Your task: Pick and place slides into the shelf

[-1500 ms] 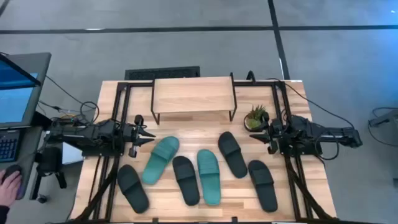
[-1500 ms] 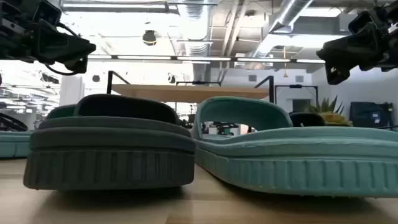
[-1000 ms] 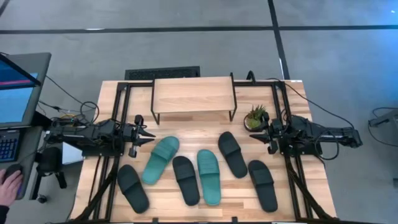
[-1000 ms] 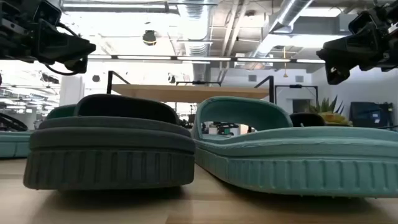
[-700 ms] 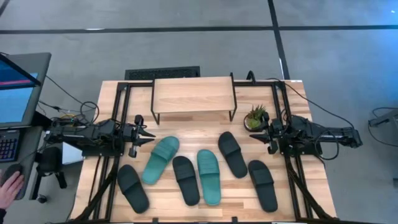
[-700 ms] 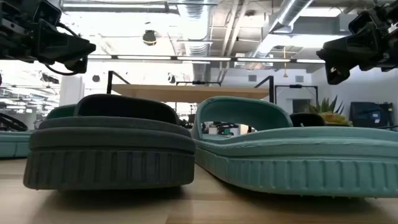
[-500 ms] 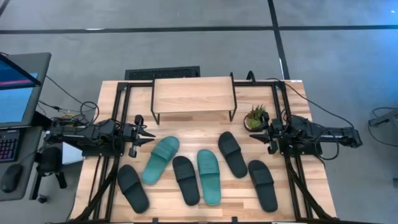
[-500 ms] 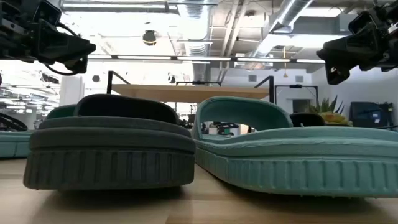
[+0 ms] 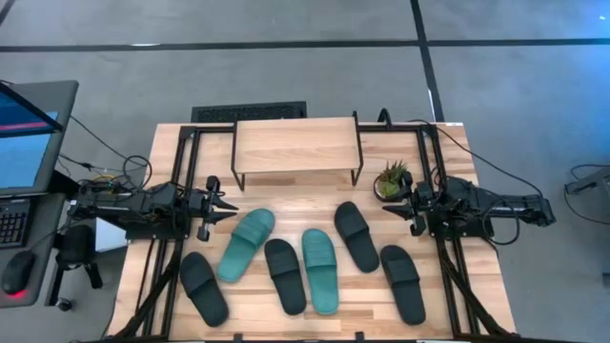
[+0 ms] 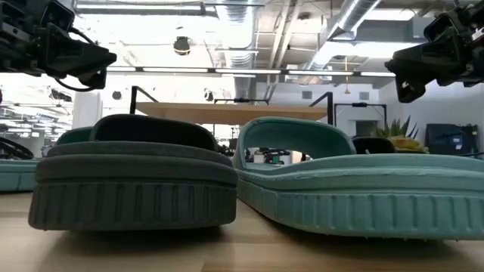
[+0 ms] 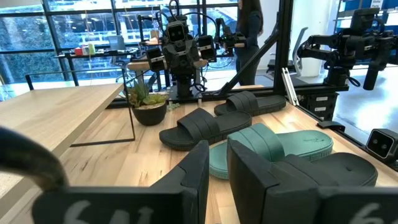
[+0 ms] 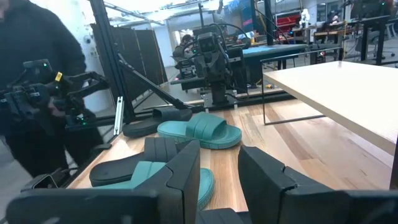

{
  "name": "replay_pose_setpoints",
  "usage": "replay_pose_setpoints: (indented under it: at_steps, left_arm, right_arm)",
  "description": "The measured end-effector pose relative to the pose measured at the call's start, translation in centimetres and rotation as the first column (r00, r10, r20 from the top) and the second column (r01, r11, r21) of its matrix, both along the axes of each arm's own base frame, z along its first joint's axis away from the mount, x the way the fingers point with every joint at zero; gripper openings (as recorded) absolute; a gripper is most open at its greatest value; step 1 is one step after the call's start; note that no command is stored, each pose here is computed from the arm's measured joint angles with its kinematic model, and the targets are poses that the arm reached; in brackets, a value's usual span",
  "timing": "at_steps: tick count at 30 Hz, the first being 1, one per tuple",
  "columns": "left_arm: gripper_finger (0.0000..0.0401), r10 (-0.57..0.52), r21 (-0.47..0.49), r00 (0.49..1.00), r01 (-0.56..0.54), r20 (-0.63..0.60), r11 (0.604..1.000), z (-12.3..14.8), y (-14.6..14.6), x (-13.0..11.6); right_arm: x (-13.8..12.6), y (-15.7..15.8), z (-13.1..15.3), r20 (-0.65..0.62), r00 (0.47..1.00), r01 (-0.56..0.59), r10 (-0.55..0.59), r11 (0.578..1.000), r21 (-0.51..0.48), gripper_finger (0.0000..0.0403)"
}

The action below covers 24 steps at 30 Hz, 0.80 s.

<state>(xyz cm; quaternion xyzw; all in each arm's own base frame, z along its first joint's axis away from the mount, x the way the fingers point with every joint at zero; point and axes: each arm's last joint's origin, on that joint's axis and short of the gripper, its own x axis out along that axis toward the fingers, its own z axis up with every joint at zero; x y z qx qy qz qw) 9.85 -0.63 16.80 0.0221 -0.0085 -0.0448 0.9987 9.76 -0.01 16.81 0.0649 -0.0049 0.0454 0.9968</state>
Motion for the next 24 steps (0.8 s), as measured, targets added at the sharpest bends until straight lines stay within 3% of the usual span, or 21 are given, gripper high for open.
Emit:
replay_pose_setpoints:
  at_steps: [17, 21, 24]
  left_arm:
    - [0.0048, 0.0, -0.002, 1.0, 0.0, 0.0, 1.0, 0.0, 0.0, 0.0]
    - [0.0048, -0.001, -0.041, 1.0, 0.001, -0.001, 0.999, 0.03, 0.0, 0.0]
    - [0.0048, -0.005, -0.137, 1.0, 0.004, -0.005, 0.991, 0.07, -0.01, 0.0]
  right_arm:
    - [0.0, 0.0, 0.0, 0.0, 1.0, 0.0, 0.0, 1.0, 0.0, 0.0098]
    - [0.0, 0.0, 0.0, 0.0, 1.0, 0.0, 0.0, 1.0, 0.0, 0.0098]
    - [0.0, 0.0, 0.0, 0.0, 1.0, 0.0, 0.0, 1.0, 0.0, 0.0098]
